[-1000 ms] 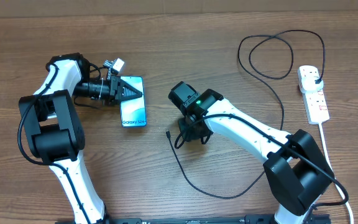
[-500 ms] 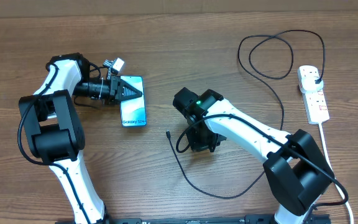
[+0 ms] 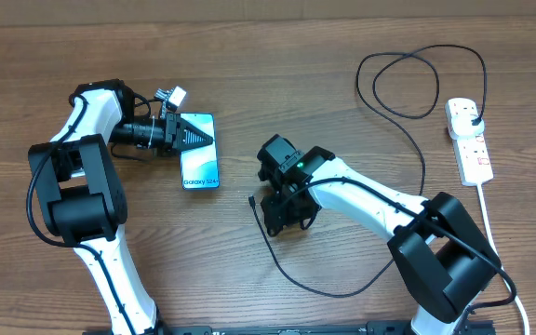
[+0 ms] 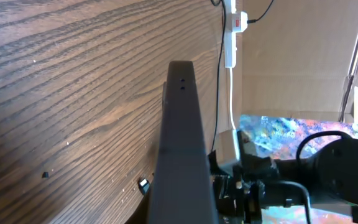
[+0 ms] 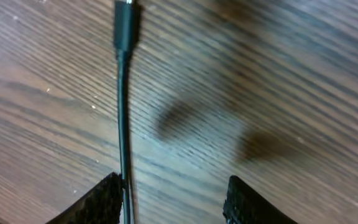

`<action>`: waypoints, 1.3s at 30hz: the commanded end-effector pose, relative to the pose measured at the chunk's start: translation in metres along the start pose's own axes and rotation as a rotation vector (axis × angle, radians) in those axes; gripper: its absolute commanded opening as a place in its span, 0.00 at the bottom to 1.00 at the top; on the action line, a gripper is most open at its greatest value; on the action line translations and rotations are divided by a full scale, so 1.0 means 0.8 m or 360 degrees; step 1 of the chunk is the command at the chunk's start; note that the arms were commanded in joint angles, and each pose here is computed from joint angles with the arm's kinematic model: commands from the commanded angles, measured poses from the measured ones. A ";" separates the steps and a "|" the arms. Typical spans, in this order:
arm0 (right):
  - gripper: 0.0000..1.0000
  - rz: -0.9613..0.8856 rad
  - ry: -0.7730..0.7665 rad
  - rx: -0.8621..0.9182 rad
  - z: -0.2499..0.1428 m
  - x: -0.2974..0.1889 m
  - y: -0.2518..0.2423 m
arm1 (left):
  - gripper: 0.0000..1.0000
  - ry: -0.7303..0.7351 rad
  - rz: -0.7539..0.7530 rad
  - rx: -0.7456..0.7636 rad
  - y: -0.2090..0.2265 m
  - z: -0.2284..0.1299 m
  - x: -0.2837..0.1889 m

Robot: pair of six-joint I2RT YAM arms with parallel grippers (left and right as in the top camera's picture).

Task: Plug charger to phone and switch on socket
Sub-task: 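Lower the right gripper onto the black cable's USB-C plug, then grasp the USB-C plug with the right gripper and lift it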

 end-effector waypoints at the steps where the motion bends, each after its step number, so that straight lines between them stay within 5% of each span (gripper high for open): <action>1: 0.52 0.0039 -0.0031 -0.0116 -0.007 0.009 -0.001 | 0.04 -0.0008 -0.0036 0.0032 -0.004 0.001 0.003; 4: 0.38 0.0030 -0.0019 -0.0114 -0.016 0.022 -0.007 | 0.04 -0.0010 -0.0035 0.0038 -0.004 0.001 0.003; 7: 0.38 0.0085 0.0007 -0.0168 -0.020 0.024 0.002 | 0.04 -0.0013 -0.0034 0.0044 -0.003 0.002 0.003; 14: 0.21 0.0126 -0.0052 -0.0277 -0.014 0.023 0.018 | 0.04 -0.0009 -0.0035 0.0046 -0.004 0.002 0.005; 26: 0.20 -0.0319 -0.0286 -0.0096 -0.013 0.033 0.046 | 0.04 0.0008 -0.0037 0.0053 -0.006 0.002 0.010; 31: 0.18 -0.0628 -0.0218 0.0204 -0.021 0.023 -0.007 | 0.04 0.0008 -0.0037 0.0027 -0.006 0.002 0.010; 36: 0.17 -0.0630 -0.0219 0.0438 -0.007 0.008 -0.062 | 0.04 0.0005 -0.0036 0.0030 -0.006 0.003 0.010; 39: 0.27 -0.0482 -0.0234 0.0512 0.002 0.006 -0.073 | 0.04 0.0004 -0.0034 0.0034 -0.006 0.003 0.010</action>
Point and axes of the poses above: each gripper's point midway between its finger pads, its own x axis out along the fingers, its own y axis along the line the jaws close on, z = x × y, the point moved 10 cm from there along -x, back along the fingers, and after that the axes turned 1 degree about x, right-handed, at the moved point
